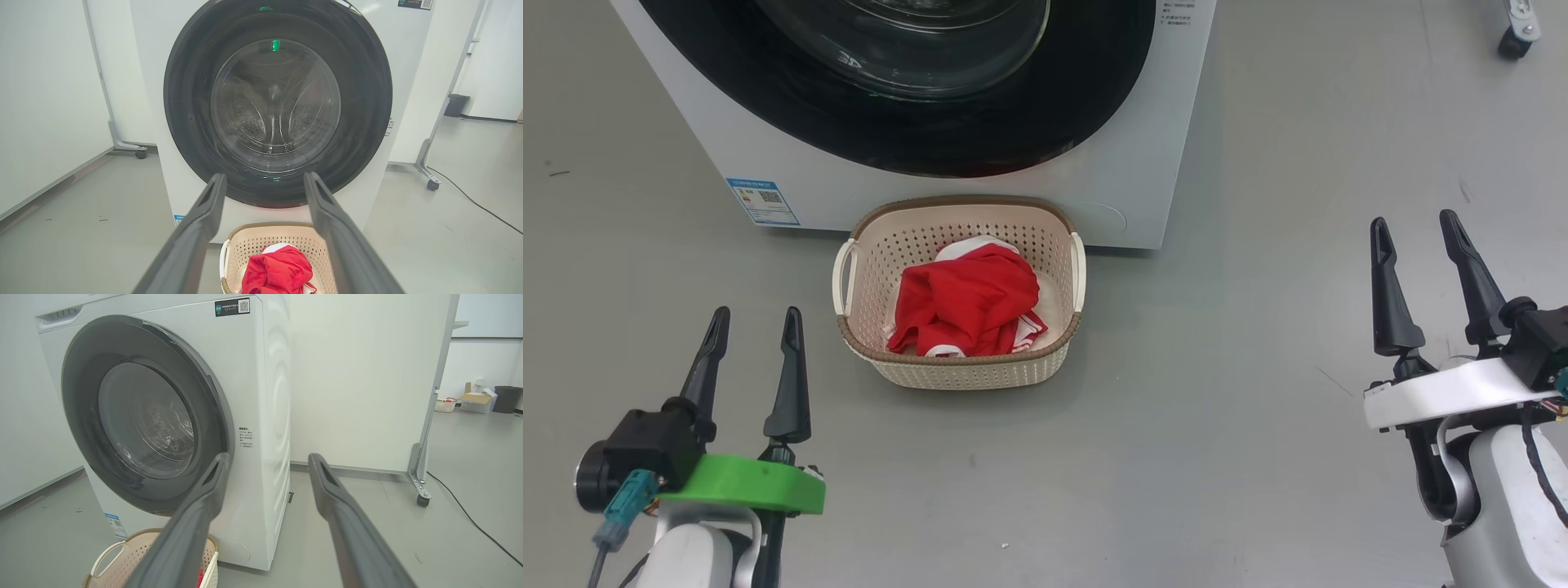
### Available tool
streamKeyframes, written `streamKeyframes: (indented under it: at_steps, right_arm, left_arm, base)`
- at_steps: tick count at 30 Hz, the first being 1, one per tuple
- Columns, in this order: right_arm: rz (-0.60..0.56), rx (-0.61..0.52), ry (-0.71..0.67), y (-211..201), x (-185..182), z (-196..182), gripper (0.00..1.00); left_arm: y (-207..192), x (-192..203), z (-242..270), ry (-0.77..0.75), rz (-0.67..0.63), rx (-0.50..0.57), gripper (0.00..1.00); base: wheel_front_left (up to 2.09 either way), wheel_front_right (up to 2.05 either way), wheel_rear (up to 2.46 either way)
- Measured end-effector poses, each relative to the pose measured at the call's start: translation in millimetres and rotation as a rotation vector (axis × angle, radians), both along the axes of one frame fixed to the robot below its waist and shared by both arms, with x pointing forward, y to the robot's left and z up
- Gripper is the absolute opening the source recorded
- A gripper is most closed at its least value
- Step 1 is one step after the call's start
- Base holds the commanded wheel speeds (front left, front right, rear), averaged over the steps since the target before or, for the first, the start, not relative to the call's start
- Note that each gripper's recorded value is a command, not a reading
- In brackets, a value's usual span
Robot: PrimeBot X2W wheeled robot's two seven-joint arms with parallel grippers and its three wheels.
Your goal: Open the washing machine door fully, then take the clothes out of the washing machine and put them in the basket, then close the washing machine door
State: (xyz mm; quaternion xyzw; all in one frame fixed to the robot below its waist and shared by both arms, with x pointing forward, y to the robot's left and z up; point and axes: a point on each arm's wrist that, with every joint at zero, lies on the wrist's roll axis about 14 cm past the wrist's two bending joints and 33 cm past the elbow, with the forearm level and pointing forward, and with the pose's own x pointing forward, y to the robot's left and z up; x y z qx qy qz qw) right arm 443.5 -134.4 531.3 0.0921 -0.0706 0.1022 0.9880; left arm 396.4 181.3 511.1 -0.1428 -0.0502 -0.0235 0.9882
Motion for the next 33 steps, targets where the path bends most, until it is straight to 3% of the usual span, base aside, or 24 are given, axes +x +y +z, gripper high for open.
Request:
streamKeyframes:
  at_steps: [33]
  right_arm:
    - [-0.010,-0.011,0.015,-3.2,-5.3,-8.5,1.00]
  left_arm:
    - [-17.6,-1.8,-12.4,0.036,-0.051,0.014,1.00]
  base:
    - [0.00,0.00,0.00]
